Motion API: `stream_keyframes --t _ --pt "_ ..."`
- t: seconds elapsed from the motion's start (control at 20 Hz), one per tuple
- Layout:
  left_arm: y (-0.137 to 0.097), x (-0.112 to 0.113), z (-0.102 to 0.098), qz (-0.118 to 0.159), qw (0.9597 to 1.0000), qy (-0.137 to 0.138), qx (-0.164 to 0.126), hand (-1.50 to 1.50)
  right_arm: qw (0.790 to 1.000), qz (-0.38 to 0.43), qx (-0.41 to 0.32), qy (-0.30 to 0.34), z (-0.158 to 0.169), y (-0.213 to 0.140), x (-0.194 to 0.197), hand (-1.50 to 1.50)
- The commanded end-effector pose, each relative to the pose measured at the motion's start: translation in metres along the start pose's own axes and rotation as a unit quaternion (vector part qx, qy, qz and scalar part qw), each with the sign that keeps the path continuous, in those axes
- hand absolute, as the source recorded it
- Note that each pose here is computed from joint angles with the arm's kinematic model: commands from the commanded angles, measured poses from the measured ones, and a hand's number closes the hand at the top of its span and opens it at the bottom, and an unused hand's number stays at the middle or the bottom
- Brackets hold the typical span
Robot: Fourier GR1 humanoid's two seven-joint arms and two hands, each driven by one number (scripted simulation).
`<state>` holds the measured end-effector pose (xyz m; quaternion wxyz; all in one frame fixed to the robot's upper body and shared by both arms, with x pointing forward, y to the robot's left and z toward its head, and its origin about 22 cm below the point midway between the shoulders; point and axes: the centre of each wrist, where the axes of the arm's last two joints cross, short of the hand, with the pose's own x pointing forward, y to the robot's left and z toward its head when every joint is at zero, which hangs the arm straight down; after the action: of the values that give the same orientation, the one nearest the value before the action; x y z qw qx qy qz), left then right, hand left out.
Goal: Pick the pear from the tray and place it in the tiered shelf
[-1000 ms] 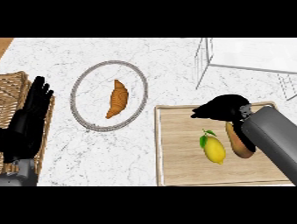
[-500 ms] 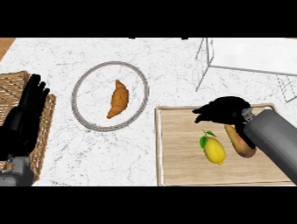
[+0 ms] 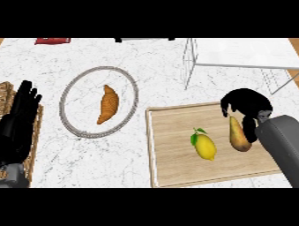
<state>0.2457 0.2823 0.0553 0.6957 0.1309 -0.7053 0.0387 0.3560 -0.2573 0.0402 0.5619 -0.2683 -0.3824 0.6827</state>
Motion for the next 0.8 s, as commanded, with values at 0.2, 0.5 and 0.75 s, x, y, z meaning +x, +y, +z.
stream_keyframes --t 0.2,0.5,0.75 --pt "-0.002 -0.006 0.002 -0.003 1.0000 0.003 -0.005 0.00 0.964 -0.203 -0.129 0.115 0.006 0.016 0.058 1.50" --pt "-0.008 0.011 -0.005 0.000 0.9999 -0.001 -0.015 0.00 0.925 -0.283 -0.240 0.086 0.059 -0.022 0.093 1.50" --pt "-0.019 -0.004 -0.002 0.001 1.0000 -0.006 -0.006 0.00 0.863 -0.355 -0.346 0.100 0.113 -0.069 0.111 1.50"
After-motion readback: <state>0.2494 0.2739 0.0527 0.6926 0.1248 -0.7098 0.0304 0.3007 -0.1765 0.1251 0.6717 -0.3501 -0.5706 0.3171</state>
